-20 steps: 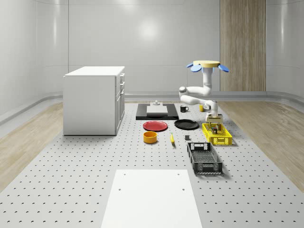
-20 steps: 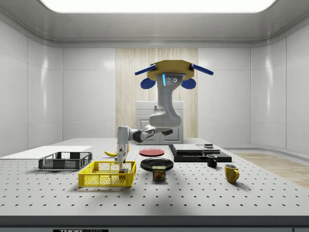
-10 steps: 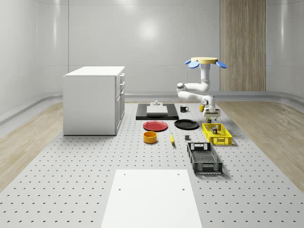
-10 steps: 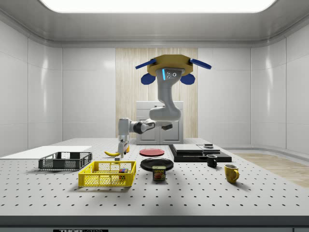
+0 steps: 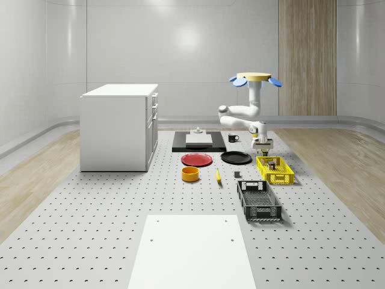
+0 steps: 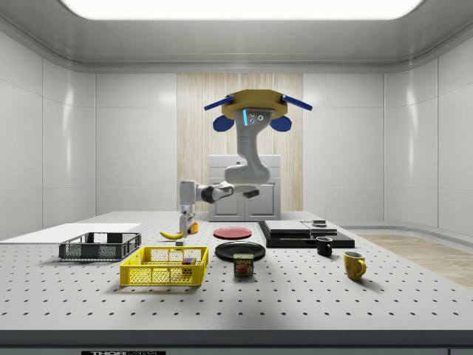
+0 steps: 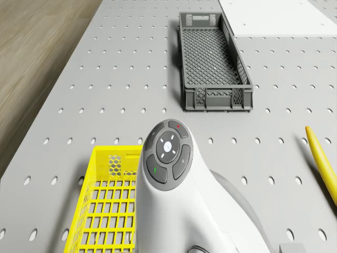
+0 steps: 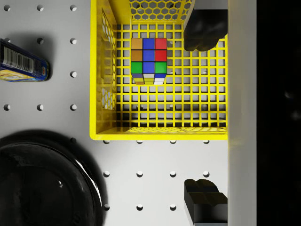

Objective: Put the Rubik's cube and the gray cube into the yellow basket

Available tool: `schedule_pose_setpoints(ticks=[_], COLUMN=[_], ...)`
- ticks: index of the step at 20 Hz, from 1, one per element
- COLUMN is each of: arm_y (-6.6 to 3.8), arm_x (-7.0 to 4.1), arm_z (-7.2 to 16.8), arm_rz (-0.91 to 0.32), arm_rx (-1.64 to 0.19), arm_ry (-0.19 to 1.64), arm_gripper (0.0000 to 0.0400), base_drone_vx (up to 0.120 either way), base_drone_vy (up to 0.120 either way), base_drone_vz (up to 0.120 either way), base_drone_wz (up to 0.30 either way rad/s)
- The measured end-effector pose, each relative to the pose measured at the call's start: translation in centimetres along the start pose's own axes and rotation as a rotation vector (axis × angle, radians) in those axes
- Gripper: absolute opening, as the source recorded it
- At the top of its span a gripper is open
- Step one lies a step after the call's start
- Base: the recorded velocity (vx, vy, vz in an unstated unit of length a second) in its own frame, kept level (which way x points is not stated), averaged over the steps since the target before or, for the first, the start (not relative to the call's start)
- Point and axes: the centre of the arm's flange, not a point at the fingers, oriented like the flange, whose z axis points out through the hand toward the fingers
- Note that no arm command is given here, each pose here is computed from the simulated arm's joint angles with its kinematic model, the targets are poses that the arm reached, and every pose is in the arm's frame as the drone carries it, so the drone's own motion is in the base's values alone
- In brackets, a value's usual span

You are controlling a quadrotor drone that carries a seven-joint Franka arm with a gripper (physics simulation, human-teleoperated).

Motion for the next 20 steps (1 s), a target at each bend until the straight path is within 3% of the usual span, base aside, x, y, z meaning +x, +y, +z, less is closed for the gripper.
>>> schedule_pose_setpoints(ticks=[3, 14, 20], arm_y=[0.00, 0.00, 0.00], arm_x=[0.00, 0.00, 0.00], arm_z=[-0.01, -0.01, -0.01], arm_rz=[0.000, 0.000, 0.000], arm_rx=[0.000, 0.000, 0.000], arm_ry=[0.000, 0.000, 0.000], arm_gripper=[0.0400, 0.0400, 0.0400], base_drone_vx=[0.107, 0.004, 0.120], base_drone_vy=[-0.120, -0.120, -0.120], base_drone_vz=[0.000, 0.000, 0.000], base_drone_wz=[0.000, 0.000, 0.000])
